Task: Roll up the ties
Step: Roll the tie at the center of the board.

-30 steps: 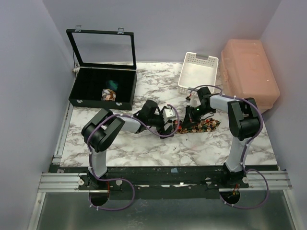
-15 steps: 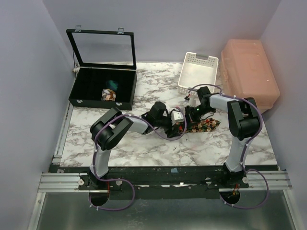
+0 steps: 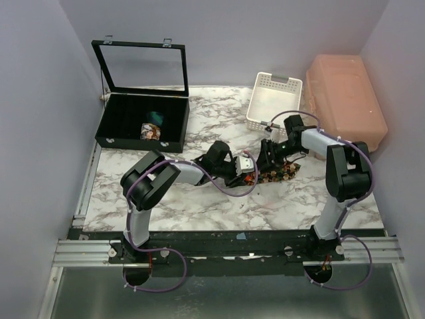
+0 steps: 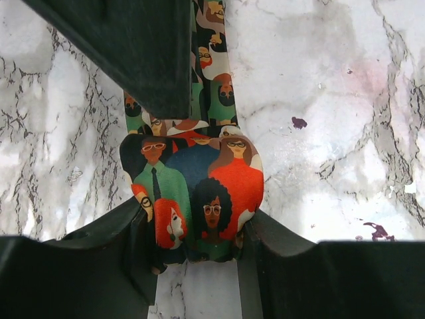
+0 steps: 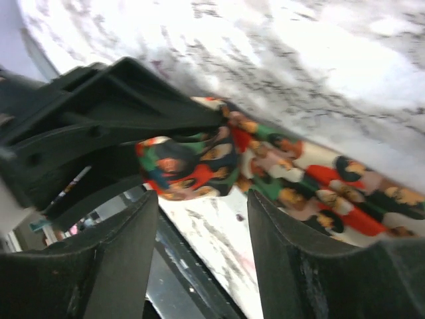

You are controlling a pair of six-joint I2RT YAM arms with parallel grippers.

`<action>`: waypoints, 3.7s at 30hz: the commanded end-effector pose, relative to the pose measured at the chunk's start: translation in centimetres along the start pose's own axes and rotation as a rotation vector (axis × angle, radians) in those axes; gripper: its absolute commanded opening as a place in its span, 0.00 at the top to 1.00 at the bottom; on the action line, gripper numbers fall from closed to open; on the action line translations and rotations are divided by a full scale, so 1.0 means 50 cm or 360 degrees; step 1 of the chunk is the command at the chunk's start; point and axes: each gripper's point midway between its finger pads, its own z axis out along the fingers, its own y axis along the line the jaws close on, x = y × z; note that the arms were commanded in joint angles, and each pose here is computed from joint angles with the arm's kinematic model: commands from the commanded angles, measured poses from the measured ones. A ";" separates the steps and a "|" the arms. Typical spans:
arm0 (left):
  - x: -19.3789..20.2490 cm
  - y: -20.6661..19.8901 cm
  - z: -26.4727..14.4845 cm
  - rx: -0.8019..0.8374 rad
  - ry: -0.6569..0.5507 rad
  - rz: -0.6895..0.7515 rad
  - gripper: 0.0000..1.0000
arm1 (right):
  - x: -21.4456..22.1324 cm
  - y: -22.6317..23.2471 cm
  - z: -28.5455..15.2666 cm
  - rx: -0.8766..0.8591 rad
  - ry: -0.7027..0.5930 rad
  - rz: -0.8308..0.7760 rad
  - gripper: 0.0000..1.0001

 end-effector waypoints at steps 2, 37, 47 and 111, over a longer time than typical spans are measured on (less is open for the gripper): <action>0.070 -0.019 -0.004 0.0040 0.0228 -0.0109 0.72 | 0.014 0.086 -0.009 -0.0257 -0.0020 0.0053 0.39; -0.044 0.009 -0.016 -0.0030 -0.0099 -0.0098 0.07 | 0.077 -0.191 0.033 0.0430 0.0296 0.0312 0.99; -0.053 0.010 0.003 -0.0033 -0.0117 -0.0020 0.02 | 0.115 -0.141 0.061 0.0244 0.0491 0.0189 0.99; 0.109 -0.033 -0.036 0.0020 0.0402 -0.0418 0.71 | 0.115 -0.150 0.008 0.0498 0.0250 0.0231 0.76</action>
